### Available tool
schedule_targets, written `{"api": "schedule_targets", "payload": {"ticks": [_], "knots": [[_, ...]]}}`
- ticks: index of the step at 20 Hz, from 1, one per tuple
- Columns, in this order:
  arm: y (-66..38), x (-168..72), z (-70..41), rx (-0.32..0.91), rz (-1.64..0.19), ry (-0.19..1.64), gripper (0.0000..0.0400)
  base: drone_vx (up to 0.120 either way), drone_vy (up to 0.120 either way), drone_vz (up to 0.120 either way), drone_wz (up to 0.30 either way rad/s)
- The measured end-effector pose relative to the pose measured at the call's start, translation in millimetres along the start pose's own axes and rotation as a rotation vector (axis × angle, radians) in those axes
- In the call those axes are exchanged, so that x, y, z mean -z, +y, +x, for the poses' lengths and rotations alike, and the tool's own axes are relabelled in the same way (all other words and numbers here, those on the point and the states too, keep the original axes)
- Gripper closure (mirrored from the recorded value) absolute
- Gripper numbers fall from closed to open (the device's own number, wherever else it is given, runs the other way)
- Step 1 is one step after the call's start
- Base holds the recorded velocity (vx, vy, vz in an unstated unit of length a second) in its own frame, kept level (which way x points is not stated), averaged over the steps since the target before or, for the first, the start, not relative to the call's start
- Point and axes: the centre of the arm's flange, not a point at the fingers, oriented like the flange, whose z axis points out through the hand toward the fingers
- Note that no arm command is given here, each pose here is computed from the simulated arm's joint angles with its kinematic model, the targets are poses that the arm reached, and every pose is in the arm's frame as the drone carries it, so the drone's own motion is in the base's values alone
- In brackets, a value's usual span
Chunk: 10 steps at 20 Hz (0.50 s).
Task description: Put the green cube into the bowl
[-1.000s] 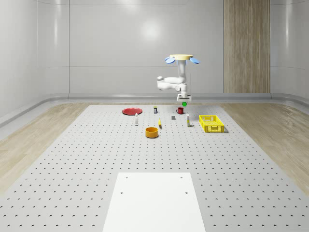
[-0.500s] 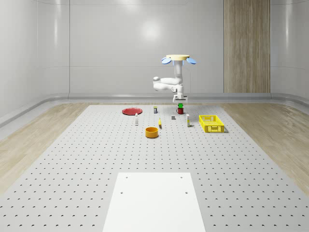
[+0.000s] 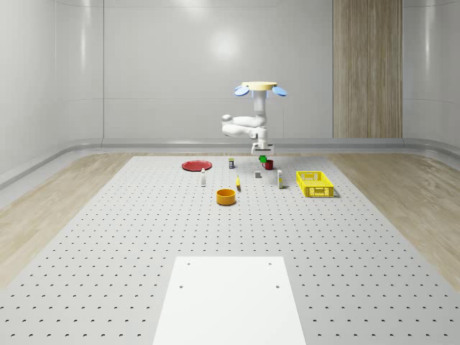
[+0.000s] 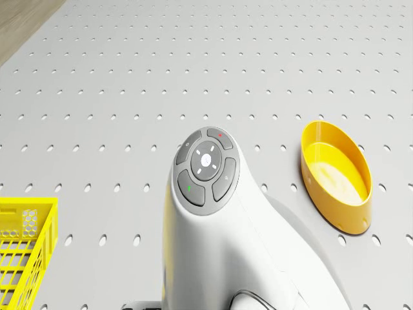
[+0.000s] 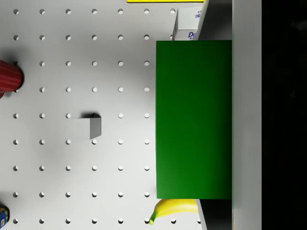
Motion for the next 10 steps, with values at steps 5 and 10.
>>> {"api": "schedule_targets", "payload": {"ticks": [5,10], "knots": [[0.0,0.0,0.0,0.000,0.000,0.000,0.0149,0.120,-0.120,0.000,0.000],[0.0,0.0,0.0,0.000,0.000,0.000,0.0149,0.120,-0.120,0.000,0.000]]}}
